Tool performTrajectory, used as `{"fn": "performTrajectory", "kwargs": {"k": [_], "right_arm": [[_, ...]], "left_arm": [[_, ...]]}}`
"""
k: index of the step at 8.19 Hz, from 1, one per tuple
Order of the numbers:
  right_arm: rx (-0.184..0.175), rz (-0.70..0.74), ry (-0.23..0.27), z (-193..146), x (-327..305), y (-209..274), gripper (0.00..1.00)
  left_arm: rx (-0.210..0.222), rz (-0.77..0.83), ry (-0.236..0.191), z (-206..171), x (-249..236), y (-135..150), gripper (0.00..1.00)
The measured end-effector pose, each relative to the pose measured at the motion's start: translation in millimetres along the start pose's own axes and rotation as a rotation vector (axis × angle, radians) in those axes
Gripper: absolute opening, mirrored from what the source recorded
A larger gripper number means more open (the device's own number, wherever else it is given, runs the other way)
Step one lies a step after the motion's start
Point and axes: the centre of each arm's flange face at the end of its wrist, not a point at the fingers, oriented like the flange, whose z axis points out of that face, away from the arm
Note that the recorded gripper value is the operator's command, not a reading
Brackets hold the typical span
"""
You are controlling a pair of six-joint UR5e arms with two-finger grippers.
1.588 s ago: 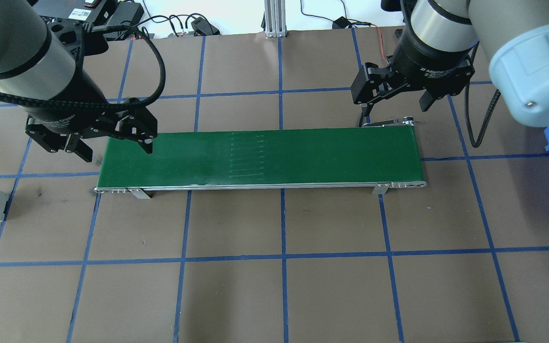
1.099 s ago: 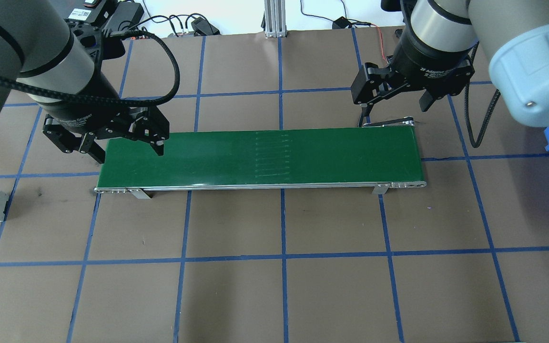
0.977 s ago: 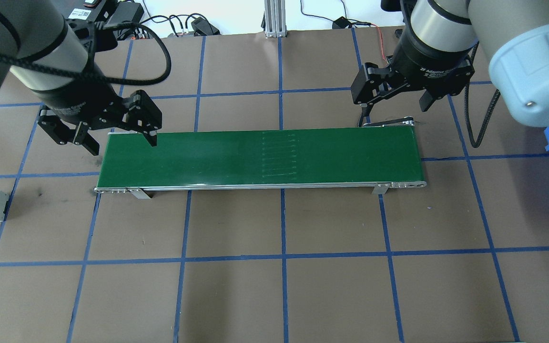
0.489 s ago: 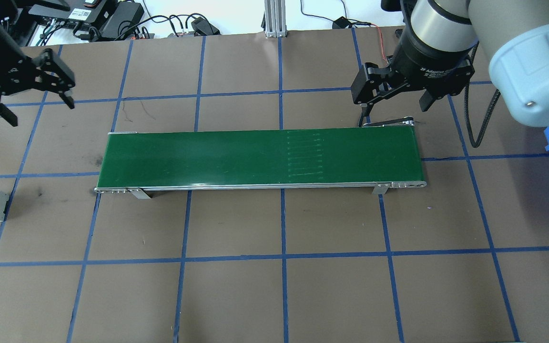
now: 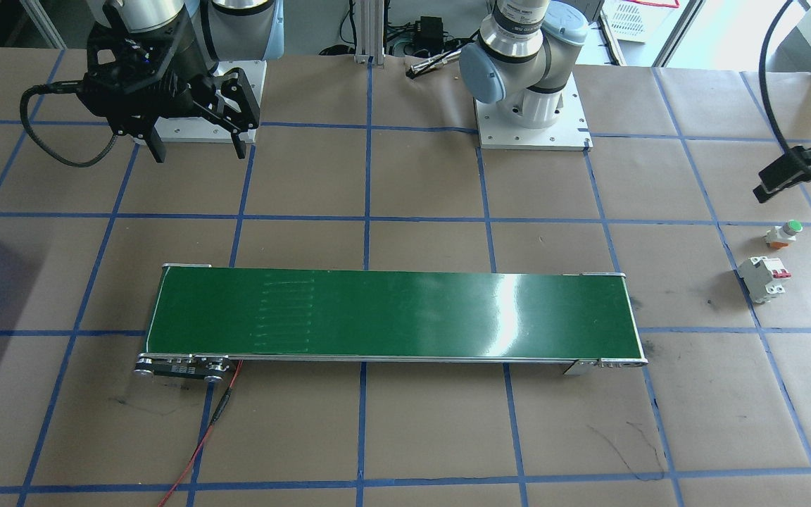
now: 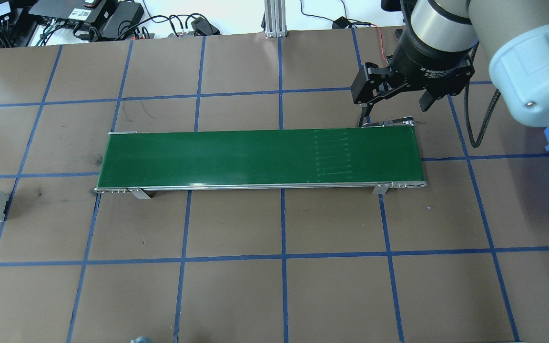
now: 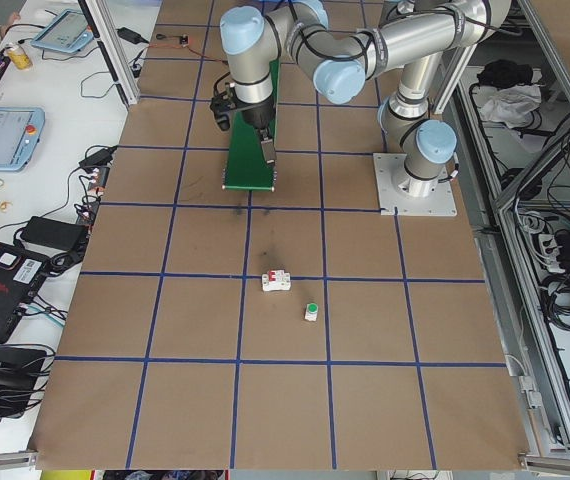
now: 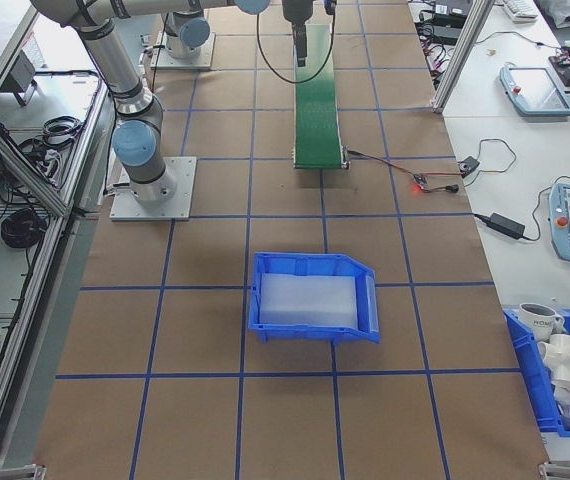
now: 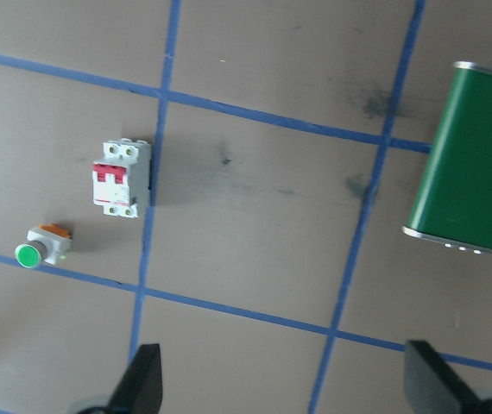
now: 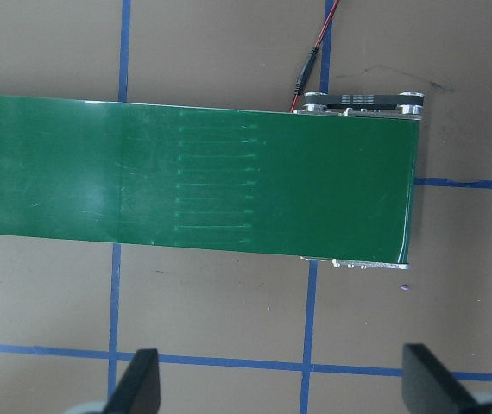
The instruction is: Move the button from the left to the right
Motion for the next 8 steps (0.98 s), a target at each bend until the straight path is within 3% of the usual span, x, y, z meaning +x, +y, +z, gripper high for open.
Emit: {"fn": "performTrajectory", "kwargs": {"k": [2,4,6,8], "right_arm": [[0.0,0.0,0.0,0,0,0,1.0],[0.0,0.0,0.001,0,0,0,1.0],[-0.001,-0.001,0.004,0,0,0,1.0],[-0.006,-0.001,0.008,0,1,1,1.0]], "left_arm": [[0.059,0.093,-0.025,25,-109,-4,1.0],[0.052,0.185,-0.022,72,-191,6,1.0],[0.059,0.258,-0.031,144,-242,15,1.0],[0.042,0.295,-0.01,217,-266,17,1.0]]}}
